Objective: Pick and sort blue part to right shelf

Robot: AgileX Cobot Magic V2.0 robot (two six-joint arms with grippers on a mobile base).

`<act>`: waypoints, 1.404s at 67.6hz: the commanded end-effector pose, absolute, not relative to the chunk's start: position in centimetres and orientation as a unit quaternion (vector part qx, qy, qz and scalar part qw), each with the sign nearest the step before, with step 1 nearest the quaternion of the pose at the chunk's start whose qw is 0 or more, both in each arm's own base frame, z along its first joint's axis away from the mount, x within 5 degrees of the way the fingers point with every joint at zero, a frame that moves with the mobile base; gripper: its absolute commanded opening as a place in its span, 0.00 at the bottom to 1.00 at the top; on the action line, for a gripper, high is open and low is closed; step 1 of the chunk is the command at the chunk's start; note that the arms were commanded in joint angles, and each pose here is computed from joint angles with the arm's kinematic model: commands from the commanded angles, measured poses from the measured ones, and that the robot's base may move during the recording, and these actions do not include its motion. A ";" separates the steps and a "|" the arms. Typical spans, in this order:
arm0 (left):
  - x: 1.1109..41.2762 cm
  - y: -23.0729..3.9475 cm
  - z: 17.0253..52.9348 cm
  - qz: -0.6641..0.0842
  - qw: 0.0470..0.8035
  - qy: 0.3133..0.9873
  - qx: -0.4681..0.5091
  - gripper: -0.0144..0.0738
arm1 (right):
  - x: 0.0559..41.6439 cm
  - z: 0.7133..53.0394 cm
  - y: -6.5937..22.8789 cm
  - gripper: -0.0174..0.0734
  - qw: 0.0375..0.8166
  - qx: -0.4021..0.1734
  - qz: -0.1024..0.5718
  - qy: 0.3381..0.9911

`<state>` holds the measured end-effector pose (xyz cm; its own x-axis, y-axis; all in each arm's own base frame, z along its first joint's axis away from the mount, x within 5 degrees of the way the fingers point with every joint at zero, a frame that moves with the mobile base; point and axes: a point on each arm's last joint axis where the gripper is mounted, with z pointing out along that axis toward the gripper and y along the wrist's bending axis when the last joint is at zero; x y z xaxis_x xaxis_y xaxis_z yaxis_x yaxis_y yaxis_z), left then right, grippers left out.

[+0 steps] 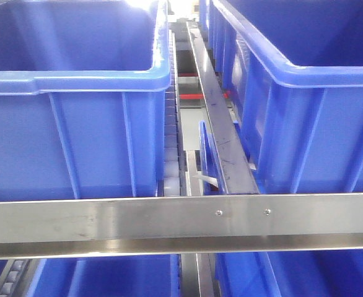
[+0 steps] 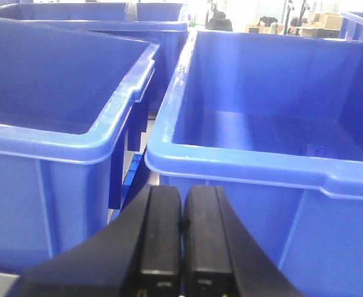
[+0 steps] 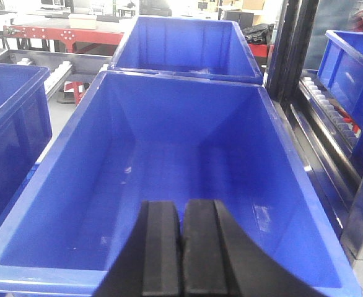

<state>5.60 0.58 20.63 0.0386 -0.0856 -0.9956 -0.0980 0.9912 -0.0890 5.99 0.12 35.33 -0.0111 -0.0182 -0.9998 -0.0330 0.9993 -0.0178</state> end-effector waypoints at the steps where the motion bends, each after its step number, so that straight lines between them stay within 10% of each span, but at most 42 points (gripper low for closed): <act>1: 5.5 0.5 20.8 0.001 0.749 0.659 -0.066 0.31 | 5.9 36.9 0.2 0.23 0.739 -0.021 0.004 0.673; 38: 5.5 0.5 20.8 0.001 0.749 0.659 -0.066 0.31 | 6.1 36.5 0.2 0.23 0.735 -0.021 0.004 0.677; 95: 5.5 0.6 20.7 0.001 0.748 0.660 -0.066 0.31 | 5.3 21.7 0.3 0.23 0.764 -0.029 0.013 0.644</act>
